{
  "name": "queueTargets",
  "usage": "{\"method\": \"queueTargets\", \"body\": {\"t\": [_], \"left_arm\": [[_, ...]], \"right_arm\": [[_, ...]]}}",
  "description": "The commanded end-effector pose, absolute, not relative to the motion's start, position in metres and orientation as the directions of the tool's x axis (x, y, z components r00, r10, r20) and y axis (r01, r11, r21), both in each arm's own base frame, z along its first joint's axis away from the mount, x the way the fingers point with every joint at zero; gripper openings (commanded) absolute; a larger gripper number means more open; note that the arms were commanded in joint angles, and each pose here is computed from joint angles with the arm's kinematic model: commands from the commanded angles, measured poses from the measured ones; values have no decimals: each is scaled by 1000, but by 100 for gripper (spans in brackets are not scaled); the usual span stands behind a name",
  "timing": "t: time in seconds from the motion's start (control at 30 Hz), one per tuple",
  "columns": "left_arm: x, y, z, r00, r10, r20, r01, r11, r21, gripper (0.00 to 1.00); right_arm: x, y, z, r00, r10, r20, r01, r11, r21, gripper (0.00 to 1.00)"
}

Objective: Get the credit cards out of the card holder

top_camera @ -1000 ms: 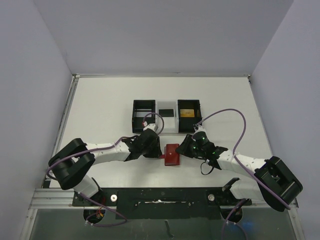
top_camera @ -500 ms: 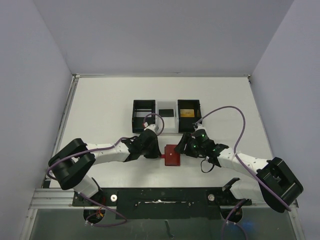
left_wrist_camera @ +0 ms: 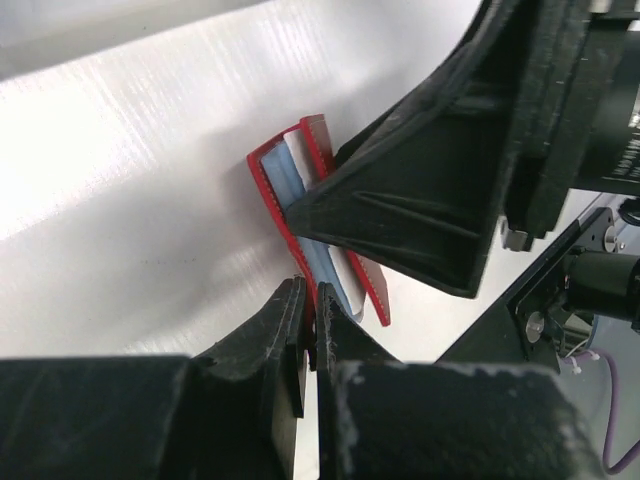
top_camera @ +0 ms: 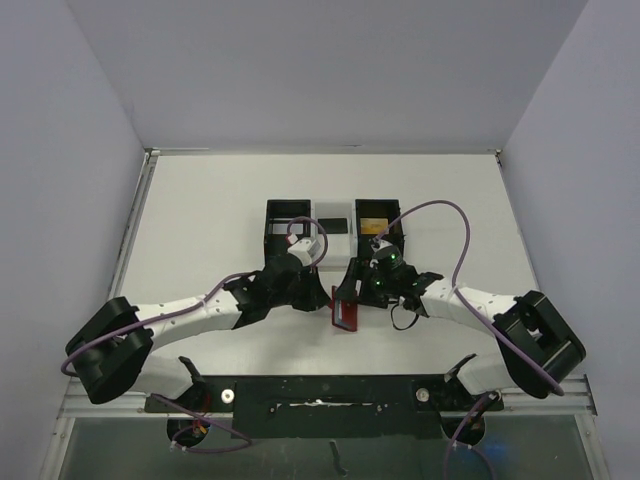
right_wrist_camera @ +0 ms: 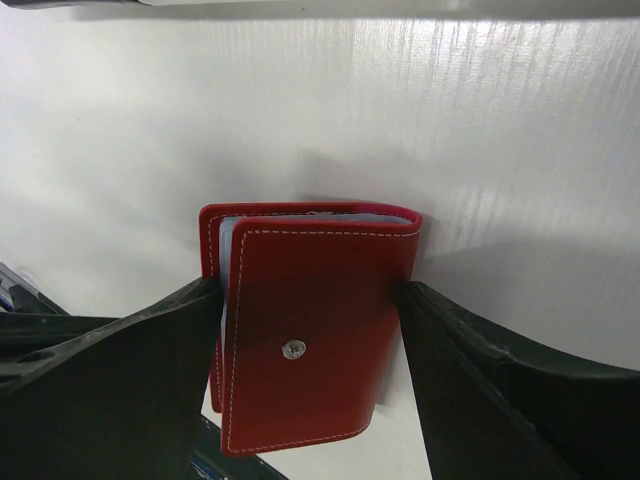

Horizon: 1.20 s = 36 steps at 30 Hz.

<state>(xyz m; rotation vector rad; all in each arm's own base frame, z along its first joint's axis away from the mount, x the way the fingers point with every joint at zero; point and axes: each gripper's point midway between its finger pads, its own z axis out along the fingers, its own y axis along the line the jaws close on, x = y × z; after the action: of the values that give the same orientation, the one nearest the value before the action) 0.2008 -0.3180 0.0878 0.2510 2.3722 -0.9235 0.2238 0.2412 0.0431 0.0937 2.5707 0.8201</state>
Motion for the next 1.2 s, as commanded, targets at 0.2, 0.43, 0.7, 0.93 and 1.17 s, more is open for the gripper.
{"method": "queueTargets", "body": {"t": [0.2, 0.43, 0.7, 0.93, 1.17], "left_arm": [[215, -331, 150, -695, -69, -716, 500, 668, -551, 0], [212, -333, 171, -667, -64, -742, 548, 633, -547, 0], [209, -328, 140, -733, -50, -678, 470, 683, -559, 0], [215, -286, 107, -752, -110, -650, 302, 819, -488, 0], [205, -255, 65, -785, -80, -615, 236, 878, -416, 0]], "right_arm": [[239, 230, 58, -860, 247, -446, -50, 830, 556, 60], [239, 206, 56, -847, 256, -467, -17, 863, 505, 67], [243, 202, 72, -821, 295, -488, -19, 842, 539, 70], [238, 223, 77, -838, 296, -458, -75, 770, 634, 66], [238, 229, 72, -855, 275, -440, -83, 765, 639, 60]]}}
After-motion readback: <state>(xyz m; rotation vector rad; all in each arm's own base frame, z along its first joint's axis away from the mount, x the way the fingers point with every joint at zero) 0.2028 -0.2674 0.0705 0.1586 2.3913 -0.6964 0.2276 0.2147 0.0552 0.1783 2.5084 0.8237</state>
